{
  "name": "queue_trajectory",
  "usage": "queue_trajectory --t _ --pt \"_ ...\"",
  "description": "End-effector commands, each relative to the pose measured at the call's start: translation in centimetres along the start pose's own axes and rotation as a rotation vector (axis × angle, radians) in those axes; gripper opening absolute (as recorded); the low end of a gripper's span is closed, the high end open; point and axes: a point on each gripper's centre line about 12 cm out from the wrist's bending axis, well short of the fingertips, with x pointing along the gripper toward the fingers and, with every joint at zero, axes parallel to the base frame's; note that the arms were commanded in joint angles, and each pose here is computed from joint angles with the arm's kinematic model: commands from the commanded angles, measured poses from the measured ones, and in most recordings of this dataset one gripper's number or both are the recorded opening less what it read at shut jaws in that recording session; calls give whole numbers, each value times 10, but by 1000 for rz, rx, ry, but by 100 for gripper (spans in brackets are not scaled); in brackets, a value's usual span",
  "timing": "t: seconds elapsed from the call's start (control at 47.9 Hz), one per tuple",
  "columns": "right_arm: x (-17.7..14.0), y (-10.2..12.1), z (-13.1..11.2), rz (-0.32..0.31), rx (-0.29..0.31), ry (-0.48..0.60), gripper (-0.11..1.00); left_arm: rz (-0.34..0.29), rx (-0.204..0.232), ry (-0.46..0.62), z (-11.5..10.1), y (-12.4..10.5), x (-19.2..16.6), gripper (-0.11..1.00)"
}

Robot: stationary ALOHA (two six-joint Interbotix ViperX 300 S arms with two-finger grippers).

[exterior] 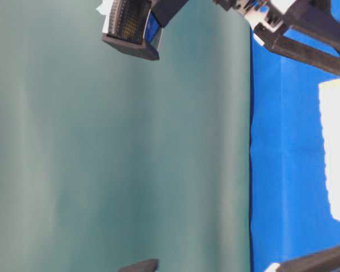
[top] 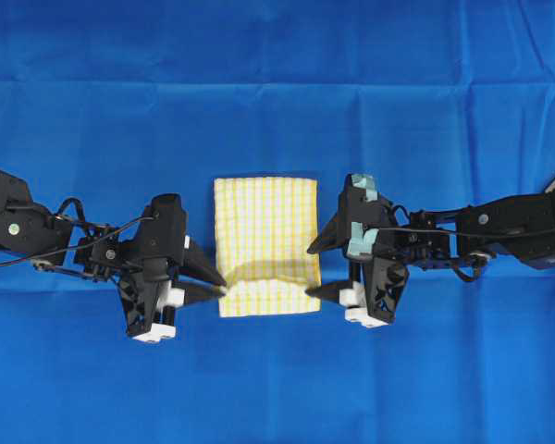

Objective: Fold the yellow towel.

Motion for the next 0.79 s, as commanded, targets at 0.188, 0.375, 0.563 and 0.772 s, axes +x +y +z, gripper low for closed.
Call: queue_trajectory --t 0.188,0.375,0.563,0.772 --pt "-52 21 37 89 -85 -117 75 -46 19 -94 47 -18 -36 80" --pt "-92 19 44 109 -163 -168 75 -52 17 -102 53 -19 -62 81" --pt "-136 4 41 109 -198 -247 75 -68 15 -149 48 -16 -99 79" --pt "-183 -5 36 125 -238 -331 75 -90 20 -246 39 -10 -144 79"
